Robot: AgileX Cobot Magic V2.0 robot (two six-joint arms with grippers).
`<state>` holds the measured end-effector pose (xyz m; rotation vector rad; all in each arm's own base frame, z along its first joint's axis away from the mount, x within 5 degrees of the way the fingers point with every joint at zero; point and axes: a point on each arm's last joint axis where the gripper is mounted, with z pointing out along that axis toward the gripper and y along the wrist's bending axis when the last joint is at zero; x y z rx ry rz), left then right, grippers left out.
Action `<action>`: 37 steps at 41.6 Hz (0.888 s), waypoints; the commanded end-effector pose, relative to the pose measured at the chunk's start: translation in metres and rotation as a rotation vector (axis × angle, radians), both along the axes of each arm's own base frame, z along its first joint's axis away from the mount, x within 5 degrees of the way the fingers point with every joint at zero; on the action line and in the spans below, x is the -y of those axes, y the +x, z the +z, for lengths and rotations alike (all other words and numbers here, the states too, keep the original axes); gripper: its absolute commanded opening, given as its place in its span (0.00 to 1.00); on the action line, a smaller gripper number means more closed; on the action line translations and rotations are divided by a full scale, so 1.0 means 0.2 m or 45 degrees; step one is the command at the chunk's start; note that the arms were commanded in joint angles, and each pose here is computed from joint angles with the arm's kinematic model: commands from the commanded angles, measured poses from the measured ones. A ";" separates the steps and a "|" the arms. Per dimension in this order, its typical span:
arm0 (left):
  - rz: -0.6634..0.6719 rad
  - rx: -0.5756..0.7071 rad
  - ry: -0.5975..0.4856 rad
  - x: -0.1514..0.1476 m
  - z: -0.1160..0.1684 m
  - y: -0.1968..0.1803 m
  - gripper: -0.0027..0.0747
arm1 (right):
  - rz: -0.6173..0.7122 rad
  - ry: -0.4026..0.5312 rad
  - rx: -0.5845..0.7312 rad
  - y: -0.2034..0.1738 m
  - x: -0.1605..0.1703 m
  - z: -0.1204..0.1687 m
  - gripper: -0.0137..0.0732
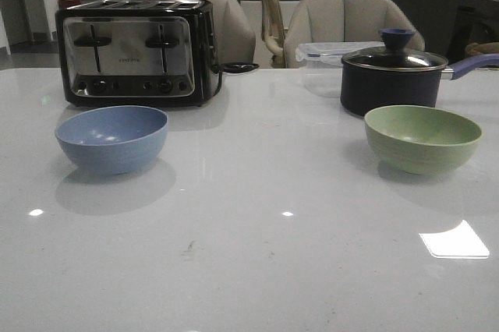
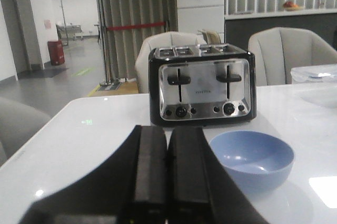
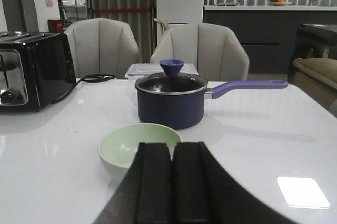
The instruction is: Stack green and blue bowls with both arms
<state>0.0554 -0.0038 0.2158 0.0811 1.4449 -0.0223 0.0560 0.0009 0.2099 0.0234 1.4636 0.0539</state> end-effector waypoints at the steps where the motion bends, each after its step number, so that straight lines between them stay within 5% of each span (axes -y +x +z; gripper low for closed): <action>1: 0.007 0.228 -0.047 -0.01 0.14 -0.04 0.16 | -0.014 -0.007 0.262 -0.06 0.00 0.21 0.20; 11: -0.012 0.380 -0.056 -0.01 0.53 -0.16 0.16 | -0.005 -0.012 0.303 -0.18 0.00 0.57 0.20; 21: -0.041 0.263 -0.037 0.00 0.85 -0.20 0.16 | 0.006 -0.018 0.178 -0.21 0.00 0.84 0.20; 28: -0.061 0.033 -0.013 0.01 0.92 -0.13 0.16 | 0.014 -0.024 -0.048 -0.13 -0.01 0.91 0.20; 37: -0.075 -0.277 0.011 0.03 0.82 0.01 0.16 | 0.022 -0.029 -0.349 -0.01 -0.01 0.82 0.20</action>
